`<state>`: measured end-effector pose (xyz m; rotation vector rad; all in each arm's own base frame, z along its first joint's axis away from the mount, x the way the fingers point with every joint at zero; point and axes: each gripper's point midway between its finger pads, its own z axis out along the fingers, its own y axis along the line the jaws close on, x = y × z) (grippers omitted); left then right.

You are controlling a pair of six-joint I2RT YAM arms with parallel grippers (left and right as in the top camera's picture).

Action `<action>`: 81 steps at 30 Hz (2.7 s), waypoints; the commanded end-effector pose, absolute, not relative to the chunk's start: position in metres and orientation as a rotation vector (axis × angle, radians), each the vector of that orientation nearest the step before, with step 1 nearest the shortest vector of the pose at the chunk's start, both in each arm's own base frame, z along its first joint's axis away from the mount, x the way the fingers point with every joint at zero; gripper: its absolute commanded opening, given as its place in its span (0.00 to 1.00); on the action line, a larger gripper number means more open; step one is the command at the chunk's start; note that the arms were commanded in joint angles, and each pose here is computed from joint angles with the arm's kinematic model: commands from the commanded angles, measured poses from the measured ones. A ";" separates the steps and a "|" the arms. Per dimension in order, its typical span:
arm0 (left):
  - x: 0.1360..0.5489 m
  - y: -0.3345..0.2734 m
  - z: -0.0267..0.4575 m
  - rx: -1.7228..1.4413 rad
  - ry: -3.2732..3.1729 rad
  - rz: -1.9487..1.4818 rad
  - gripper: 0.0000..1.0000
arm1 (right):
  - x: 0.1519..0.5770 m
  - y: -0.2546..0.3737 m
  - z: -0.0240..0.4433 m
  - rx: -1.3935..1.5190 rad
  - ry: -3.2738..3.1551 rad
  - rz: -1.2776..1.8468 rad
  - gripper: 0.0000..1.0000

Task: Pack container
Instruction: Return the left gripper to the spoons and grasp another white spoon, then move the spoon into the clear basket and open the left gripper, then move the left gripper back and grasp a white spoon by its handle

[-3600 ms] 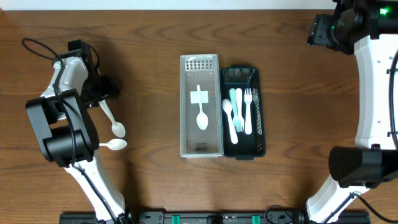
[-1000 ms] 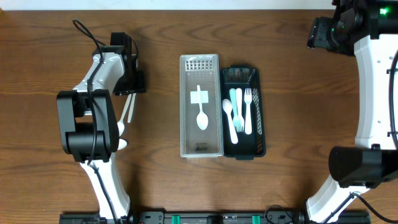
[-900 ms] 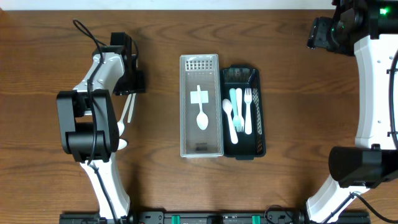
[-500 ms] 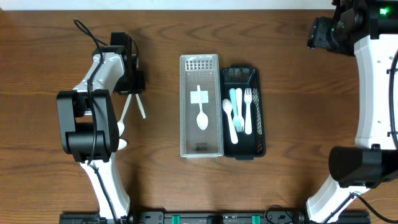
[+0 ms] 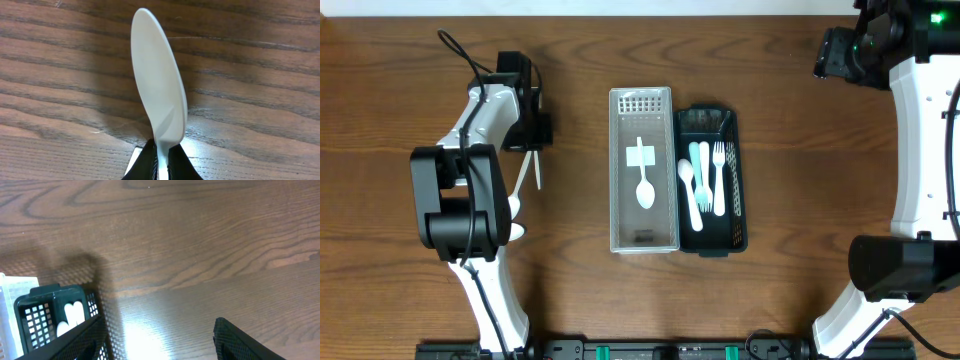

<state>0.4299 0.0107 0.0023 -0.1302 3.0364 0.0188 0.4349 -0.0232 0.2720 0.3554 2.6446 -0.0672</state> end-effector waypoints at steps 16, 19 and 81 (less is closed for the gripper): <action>0.417 -0.016 0.098 -0.030 2.922 0.014 0.06 | 0.434 -0.028 0.268 0.370 2.655 -0.080 0.72; 0.404 -0.038 0.131 0.052 2.878 -0.001 0.06 | 0.434 -0.028 0.268 0.370 2.655 -0.080 0.72; 0.358 0.088 0.098 -0.161 2.950 0.137 0.88 | 0.431 -0.028 0.266 0.371 2.668 -0.083 0.73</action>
